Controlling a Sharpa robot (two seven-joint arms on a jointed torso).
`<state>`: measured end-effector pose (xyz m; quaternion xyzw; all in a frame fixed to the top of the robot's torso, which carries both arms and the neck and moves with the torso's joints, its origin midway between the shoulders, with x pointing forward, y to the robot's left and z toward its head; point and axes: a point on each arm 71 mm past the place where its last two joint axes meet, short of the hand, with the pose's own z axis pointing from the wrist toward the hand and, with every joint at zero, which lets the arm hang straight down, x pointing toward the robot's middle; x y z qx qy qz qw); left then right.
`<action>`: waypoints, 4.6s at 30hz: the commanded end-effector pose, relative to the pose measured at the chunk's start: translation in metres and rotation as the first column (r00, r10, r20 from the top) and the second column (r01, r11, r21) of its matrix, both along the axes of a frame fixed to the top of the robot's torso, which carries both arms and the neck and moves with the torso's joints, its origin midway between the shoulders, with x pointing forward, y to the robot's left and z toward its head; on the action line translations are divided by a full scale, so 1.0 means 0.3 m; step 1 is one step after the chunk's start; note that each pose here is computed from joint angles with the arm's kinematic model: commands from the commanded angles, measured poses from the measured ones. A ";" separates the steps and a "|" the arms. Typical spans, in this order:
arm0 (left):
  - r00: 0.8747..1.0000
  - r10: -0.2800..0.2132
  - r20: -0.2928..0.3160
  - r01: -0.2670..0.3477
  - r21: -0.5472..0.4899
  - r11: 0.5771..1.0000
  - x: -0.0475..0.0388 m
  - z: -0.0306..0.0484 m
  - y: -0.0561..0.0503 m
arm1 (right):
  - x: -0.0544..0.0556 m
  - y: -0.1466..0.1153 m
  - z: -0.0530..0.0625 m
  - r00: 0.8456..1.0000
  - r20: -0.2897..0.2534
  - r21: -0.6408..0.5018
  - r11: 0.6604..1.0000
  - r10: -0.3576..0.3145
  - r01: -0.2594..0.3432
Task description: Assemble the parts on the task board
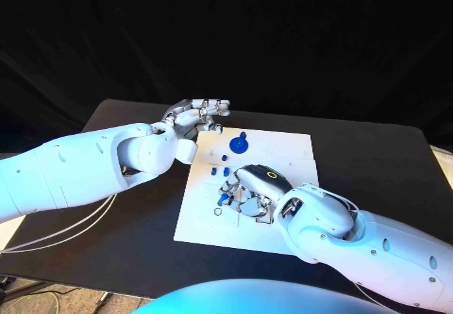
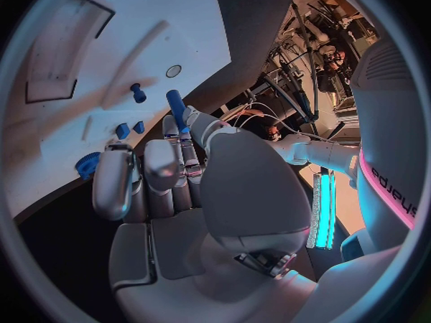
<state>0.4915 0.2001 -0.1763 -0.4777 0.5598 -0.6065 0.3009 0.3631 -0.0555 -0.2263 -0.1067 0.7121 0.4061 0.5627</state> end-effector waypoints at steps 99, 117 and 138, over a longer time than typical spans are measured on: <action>1.000 -0.018 -0.025 0.018 0.003 1.000 -0.009 -0.039 0.020 | -0.028 -0.516 -0.037 0.857 -0.172 -0.259 0.861 -0.487 0.437; 0.999 -0.027 -0.030 0.027 0.002 1.000 -0.009 -0.042 0.016 | 0.004 -0.484 -0.094 0.868 -0.155 -0.316 0.856 -0.472 0.410; 0.999 -0.036 -0.034 0.036 0.005 0.999 -0.012 -0.043 0.018 | 0.002 -0.452 -0.125 0.859 -0.165 -0.262 0.861 -0.485 0.436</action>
